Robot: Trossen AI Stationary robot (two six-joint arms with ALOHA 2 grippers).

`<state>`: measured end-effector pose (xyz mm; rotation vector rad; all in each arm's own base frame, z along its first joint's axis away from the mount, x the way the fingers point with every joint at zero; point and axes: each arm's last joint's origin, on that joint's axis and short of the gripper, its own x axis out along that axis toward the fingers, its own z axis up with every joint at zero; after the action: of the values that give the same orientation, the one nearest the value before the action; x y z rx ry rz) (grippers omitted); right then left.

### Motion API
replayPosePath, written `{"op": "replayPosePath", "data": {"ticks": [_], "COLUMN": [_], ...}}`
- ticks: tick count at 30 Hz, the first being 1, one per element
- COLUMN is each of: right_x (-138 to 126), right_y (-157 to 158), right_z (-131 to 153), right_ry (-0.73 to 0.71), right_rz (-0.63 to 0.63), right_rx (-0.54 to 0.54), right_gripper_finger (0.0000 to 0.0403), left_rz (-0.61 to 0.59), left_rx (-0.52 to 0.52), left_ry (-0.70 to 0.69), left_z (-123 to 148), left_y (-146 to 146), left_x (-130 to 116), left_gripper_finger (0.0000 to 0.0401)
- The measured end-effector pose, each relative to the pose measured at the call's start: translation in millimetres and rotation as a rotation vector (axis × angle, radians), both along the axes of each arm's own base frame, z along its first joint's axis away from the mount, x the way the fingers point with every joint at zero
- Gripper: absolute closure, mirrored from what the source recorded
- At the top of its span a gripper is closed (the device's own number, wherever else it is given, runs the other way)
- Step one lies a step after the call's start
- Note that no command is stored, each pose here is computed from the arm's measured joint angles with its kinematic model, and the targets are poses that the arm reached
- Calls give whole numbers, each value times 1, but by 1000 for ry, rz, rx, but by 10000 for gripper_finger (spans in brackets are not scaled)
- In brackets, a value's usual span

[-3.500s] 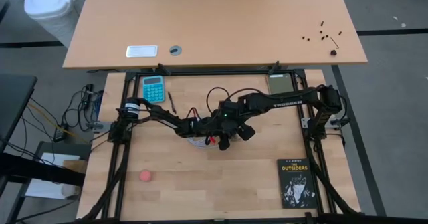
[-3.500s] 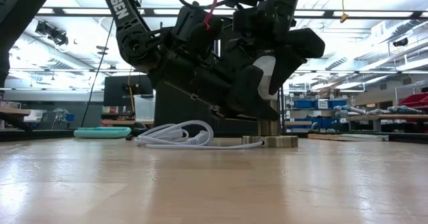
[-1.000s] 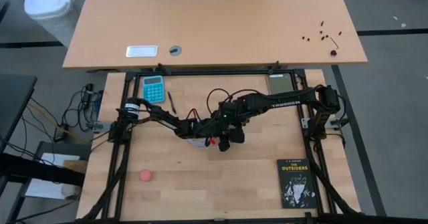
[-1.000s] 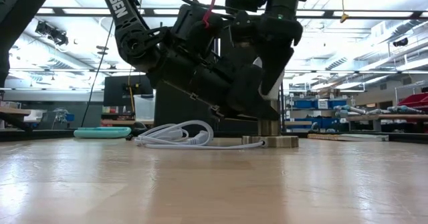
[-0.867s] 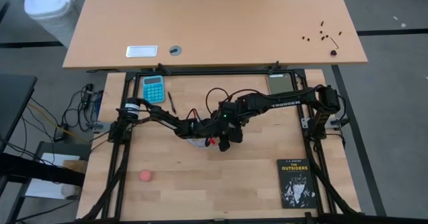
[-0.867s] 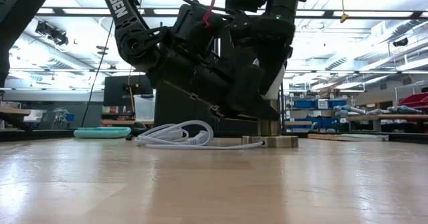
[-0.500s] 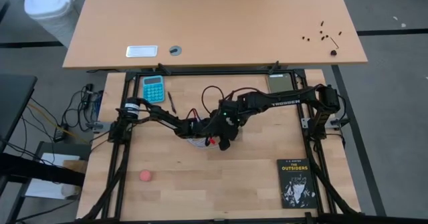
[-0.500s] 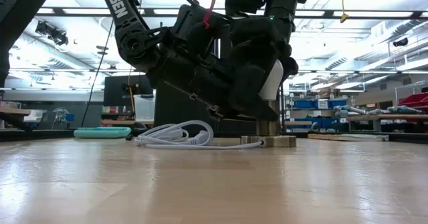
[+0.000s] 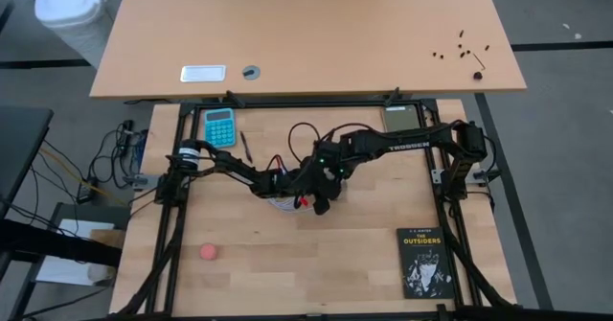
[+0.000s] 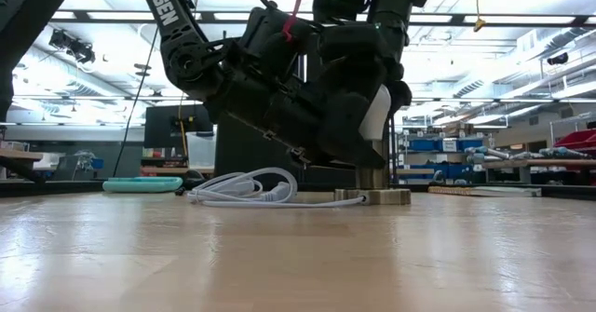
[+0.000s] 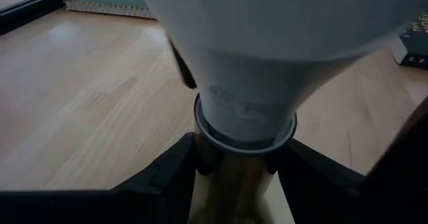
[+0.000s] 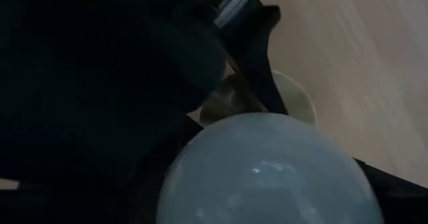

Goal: Screw lightbulb
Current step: Insert the white lightbulb into the desk lamp

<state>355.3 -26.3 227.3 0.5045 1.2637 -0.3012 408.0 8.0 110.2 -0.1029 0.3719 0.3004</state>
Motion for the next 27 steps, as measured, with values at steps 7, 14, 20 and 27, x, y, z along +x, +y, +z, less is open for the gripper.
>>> {"op": "replayPosePath", "data": {"ticks": [7,14,20,27], "right_x": [-4,-13,-23,-43], "right_y": [-7,-18,-22,-26], "right_z": [4,14,26,37], "right_ry": [-17,-27,-32,50], "right_rz": [160,239,279,301], "right_rx": [7,6,-18,-14], "right_gripper_finger": [39,9,8,16], "left_rz": [-4,0,0,5], "left_rx": [-2,-3,-3,-4], "left_ry": [0,7,8,9], "left_z": [0,0,0,0], "left_y": [0,1,0,0], "left_x": [0,0,0,0], "left_gripper_finger": [208,208,208,208]}}
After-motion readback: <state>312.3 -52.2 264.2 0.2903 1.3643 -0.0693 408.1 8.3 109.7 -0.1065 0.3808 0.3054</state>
